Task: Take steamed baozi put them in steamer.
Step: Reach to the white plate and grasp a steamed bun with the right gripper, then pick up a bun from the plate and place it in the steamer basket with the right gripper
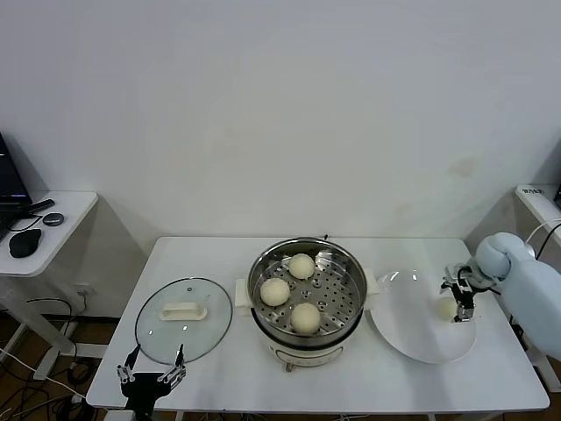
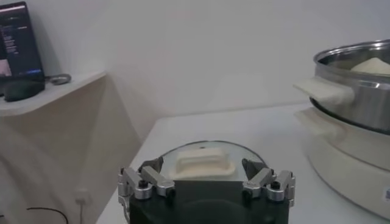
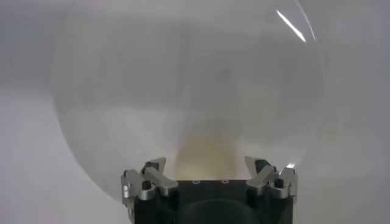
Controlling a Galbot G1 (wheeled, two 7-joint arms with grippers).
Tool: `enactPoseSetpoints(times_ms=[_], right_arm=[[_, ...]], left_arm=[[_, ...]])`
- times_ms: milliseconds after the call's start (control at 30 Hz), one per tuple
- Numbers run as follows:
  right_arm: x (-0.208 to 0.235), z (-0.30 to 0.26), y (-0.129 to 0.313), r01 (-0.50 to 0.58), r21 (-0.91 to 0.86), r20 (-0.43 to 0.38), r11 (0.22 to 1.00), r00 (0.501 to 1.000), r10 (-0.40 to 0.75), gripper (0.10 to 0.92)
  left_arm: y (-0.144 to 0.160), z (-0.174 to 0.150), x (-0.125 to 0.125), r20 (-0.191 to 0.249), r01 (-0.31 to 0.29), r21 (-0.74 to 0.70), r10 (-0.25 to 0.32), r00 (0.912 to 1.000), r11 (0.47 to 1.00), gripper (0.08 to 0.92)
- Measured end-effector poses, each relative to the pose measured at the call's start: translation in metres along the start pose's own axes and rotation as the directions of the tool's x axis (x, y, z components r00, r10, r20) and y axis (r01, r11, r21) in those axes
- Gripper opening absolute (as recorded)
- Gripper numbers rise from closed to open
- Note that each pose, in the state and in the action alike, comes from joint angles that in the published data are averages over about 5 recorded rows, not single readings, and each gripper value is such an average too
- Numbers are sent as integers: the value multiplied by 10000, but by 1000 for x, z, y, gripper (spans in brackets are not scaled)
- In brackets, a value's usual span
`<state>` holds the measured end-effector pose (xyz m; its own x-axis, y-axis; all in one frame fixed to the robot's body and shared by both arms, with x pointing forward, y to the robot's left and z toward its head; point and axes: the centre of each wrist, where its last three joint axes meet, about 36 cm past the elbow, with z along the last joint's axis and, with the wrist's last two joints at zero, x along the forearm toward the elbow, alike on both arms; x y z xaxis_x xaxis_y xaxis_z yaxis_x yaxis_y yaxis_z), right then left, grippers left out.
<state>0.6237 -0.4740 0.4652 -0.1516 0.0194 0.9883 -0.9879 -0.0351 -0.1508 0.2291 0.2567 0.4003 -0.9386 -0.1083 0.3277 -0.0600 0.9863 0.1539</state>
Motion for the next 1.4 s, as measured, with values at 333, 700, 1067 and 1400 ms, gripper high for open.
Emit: enactPoseSetpoints(times_ms=[333, 700, 1067, 1400], right_arm=[[-7, 4, -2, 117, -190, -156, 9998, 9998, -120, 823], [-11, 7, -2, 212, -384, -154, 9990, 9996, -219, 653], [10, 6, -8, 206, -629, 72, 9978, 9998, -202, 331], [85, -32, -35, -438, -763, 1179, 9961, 9916, 526, 265]], left_arm=[[0, 2, -3, -12, 1, -13, -1, 10000, 10000, 823], [-1, 3, -8, -14, -12, -20, 12, 10000, 10000, 823], [-4, 4, -12, 23, -88, 11, 87, 10000, 10000, 823], [-5, -1, -16, 233, 136, -143, -133, 9996, 9998, 823]])
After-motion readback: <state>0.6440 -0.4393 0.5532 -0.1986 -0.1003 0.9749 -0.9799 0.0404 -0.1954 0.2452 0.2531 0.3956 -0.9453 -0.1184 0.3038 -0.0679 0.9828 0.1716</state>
